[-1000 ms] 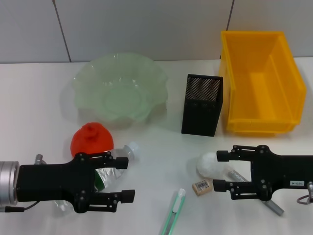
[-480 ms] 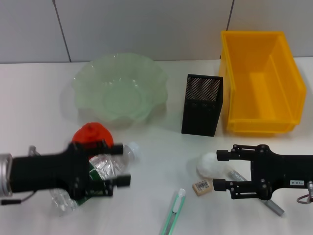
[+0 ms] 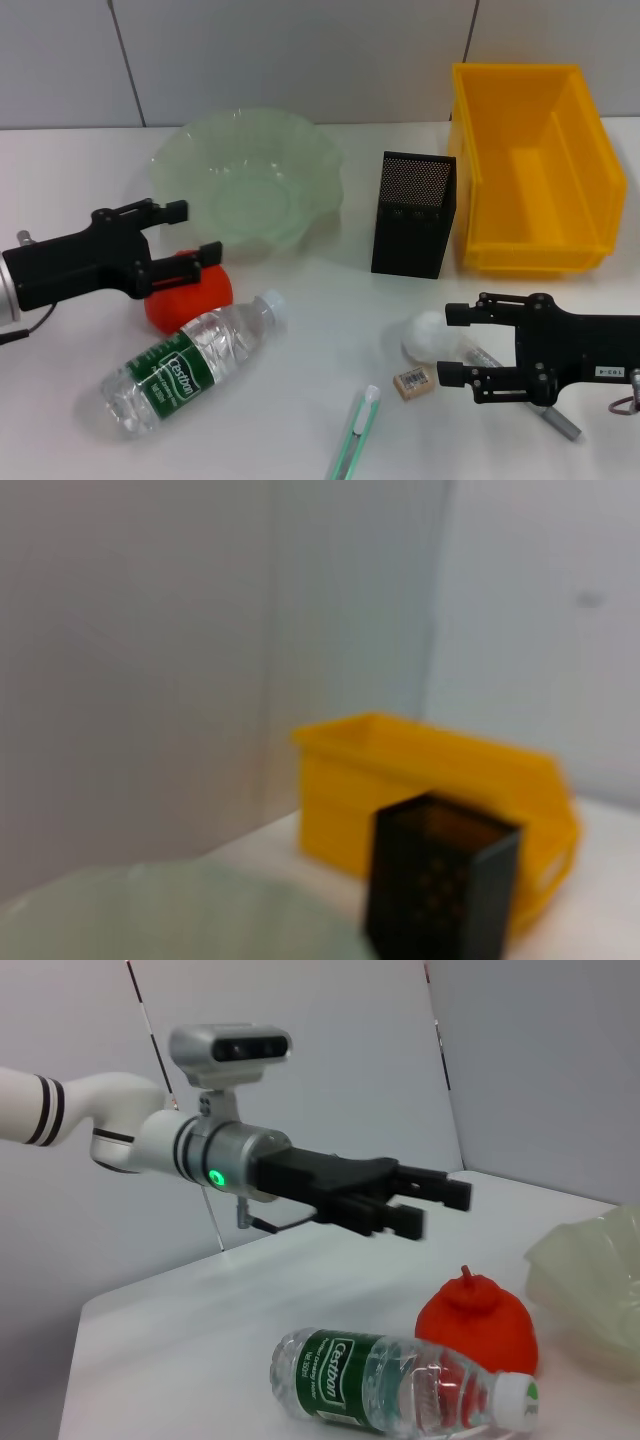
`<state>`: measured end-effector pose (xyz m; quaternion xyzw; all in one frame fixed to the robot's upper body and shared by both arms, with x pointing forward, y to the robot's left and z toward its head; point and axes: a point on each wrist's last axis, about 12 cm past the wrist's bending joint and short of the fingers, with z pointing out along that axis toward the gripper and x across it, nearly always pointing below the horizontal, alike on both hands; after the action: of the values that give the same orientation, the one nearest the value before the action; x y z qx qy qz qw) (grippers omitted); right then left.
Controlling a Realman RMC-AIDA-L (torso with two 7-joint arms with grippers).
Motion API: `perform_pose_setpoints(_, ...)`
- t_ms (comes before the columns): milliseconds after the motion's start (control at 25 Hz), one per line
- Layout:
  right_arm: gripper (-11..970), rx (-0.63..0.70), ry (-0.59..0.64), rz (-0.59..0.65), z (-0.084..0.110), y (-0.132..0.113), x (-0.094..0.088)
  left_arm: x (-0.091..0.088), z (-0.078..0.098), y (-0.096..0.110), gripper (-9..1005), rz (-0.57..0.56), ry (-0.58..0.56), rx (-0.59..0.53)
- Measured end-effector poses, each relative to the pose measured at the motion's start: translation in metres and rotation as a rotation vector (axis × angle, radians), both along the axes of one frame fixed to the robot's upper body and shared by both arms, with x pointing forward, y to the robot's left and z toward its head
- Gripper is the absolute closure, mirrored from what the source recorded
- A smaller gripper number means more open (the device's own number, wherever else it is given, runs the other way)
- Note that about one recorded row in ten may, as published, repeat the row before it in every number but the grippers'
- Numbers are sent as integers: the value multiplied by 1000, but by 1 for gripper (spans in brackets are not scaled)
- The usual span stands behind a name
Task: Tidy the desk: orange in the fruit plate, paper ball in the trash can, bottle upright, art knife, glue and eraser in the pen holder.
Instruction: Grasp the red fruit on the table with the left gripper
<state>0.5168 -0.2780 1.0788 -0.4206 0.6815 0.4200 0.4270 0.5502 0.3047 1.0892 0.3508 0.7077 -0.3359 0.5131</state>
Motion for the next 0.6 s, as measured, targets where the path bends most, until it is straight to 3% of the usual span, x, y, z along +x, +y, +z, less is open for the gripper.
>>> perform_pose_setpoints(200, 193, 2, 3, -3, -1, -1, -2, 9, -13, 4, 221, 97, 26, 104)
perform_pose_setpoints(600, 194, 0, 4, -7, -1, -2, -2, 11, -31, -6, 228, 126, 72, 192)
